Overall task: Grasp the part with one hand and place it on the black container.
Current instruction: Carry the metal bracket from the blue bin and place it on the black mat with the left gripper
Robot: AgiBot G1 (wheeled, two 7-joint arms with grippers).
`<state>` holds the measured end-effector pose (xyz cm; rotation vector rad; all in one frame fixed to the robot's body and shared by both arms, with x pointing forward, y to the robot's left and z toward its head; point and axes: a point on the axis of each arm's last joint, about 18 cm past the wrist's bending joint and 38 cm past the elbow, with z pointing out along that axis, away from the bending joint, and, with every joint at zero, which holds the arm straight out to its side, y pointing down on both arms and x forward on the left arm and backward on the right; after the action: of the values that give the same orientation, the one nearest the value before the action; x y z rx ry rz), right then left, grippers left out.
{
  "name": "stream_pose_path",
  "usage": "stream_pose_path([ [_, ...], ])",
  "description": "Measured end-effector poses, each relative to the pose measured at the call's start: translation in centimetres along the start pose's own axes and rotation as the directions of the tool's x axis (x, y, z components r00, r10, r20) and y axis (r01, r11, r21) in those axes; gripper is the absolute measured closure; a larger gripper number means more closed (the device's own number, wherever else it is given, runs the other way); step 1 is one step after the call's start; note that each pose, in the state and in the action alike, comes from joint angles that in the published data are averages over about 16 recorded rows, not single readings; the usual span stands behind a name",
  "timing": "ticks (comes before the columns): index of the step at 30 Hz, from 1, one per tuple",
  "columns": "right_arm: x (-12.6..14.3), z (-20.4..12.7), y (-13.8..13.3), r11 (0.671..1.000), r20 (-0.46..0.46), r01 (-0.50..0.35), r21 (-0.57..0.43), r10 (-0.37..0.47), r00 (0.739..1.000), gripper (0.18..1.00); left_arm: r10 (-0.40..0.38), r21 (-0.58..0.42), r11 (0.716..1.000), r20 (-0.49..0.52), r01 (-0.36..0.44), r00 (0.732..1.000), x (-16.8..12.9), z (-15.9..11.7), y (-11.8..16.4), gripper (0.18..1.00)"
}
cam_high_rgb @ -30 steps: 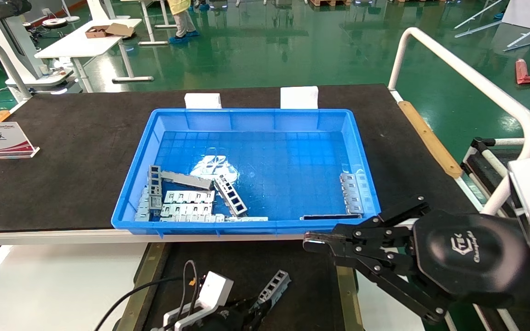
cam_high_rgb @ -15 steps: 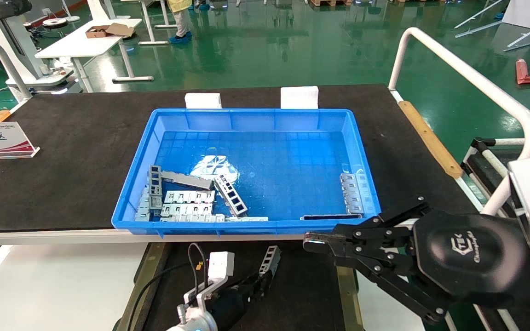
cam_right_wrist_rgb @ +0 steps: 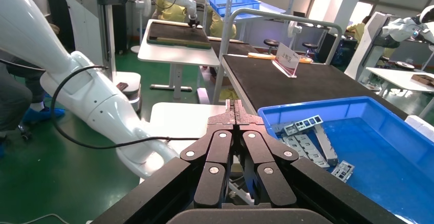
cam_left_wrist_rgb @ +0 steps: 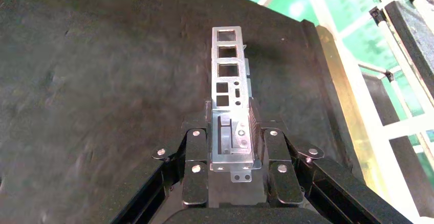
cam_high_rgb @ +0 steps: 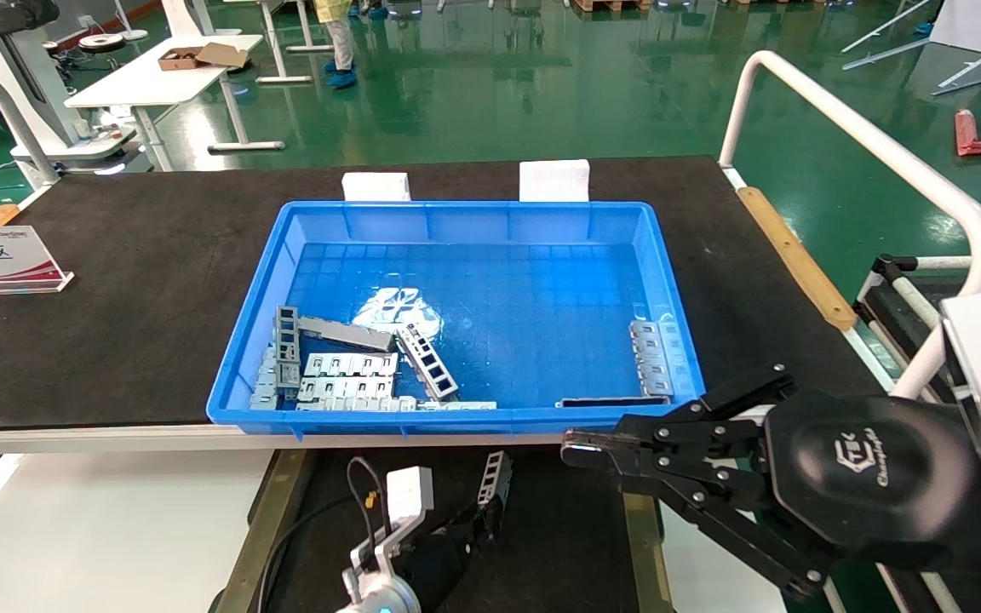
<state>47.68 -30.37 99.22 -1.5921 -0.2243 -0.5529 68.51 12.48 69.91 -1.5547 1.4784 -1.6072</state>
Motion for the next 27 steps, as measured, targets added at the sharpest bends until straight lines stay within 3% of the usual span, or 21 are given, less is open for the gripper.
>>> stream_pose_path([
  [13, 0.0, 0.0, 0.0, 1.0, 0.0, 0.0, 0.0, 0.0, 1.0, 0.988, -0.071, -0.006, 0.997, 0.03, 0.071, 0.997, -0.1, -0.7, 1.5, 0.863],
  [27, 0.0, 0.0, 0.0, 1.0, 0.0, 0.0, 0.0, 0.0, 1.0, 0.98, -0.063, -0.028, 0.998, 0.041, 0.064, 0.997, -0.4, -0.8, 2.4, 0.861],
])
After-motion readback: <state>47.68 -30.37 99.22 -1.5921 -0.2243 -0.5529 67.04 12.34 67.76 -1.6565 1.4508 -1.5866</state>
